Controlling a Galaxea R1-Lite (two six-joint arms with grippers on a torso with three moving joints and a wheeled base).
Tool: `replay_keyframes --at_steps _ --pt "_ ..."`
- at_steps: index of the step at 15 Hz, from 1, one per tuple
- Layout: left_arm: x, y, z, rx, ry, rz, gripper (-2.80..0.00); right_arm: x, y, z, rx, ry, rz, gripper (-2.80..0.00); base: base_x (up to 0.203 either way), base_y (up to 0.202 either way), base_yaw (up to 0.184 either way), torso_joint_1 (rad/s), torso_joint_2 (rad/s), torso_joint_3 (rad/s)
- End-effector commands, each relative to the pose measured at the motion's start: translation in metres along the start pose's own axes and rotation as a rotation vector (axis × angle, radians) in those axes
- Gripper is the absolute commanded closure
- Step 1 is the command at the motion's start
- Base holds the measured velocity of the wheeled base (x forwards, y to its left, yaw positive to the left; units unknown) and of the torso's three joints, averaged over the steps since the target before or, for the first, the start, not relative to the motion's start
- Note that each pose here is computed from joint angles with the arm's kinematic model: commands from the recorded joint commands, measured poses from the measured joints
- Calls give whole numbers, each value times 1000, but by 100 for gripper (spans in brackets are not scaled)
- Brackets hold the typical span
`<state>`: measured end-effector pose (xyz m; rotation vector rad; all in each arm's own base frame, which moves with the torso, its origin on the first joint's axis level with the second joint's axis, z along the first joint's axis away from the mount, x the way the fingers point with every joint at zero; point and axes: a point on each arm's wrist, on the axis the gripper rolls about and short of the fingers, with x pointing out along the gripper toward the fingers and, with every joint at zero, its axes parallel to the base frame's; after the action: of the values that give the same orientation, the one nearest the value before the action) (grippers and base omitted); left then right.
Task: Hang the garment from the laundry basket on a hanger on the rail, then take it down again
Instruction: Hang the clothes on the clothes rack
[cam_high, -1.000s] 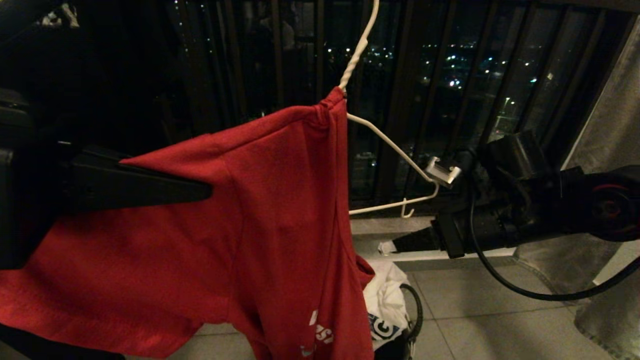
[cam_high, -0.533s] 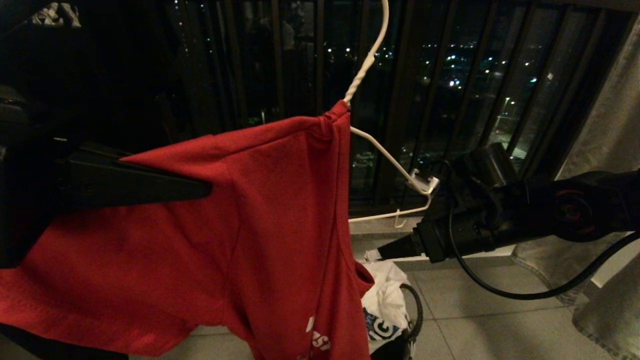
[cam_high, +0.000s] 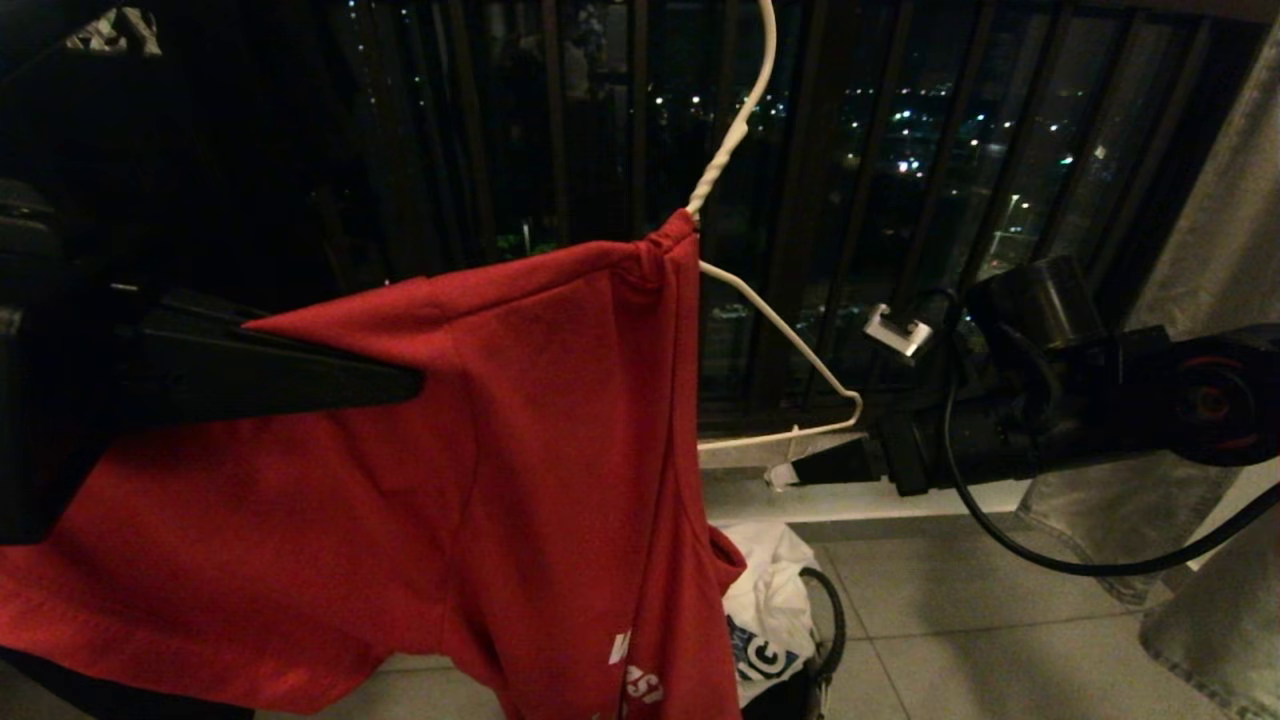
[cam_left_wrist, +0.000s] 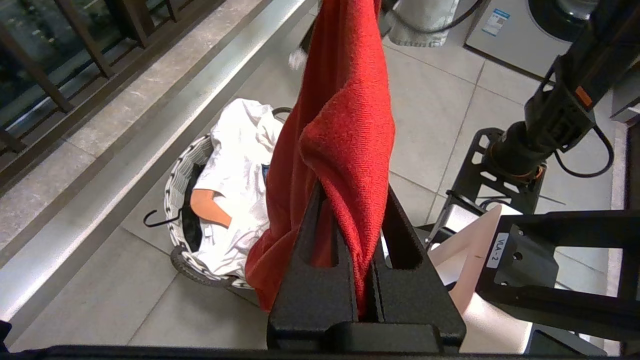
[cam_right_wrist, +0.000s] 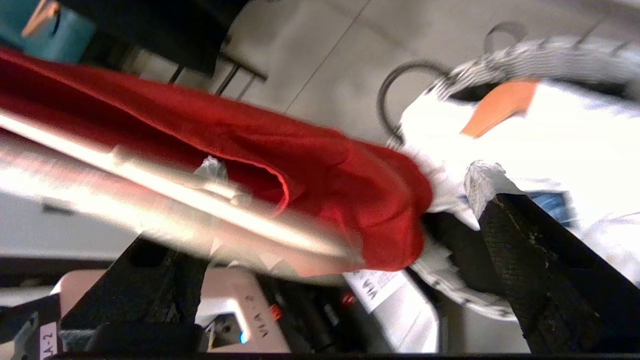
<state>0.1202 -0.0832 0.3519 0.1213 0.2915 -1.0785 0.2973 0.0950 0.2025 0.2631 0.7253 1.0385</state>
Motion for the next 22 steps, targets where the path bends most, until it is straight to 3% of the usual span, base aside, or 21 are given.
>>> replay_keyframes --at_steps 1,9,13,22 --pt "-2 -1 0 3 -3 0 0 -10 4 3 -15 -26 -5 -280 0 0 0 0 0 0" --pt "-14 -7 7 29 -46 12 0 4 -16 5 76 0 10 -280 0 0 0 0 0 0" --pt "-16 -8 7 34 -52 11 0 6 -11 6 123 10 61 -280 0 0 0 0 0 0" --pt "-25 -13 9 51 -81 22 0 18 -3 1 136 50 107 -280 0 0 0 0 0 0"
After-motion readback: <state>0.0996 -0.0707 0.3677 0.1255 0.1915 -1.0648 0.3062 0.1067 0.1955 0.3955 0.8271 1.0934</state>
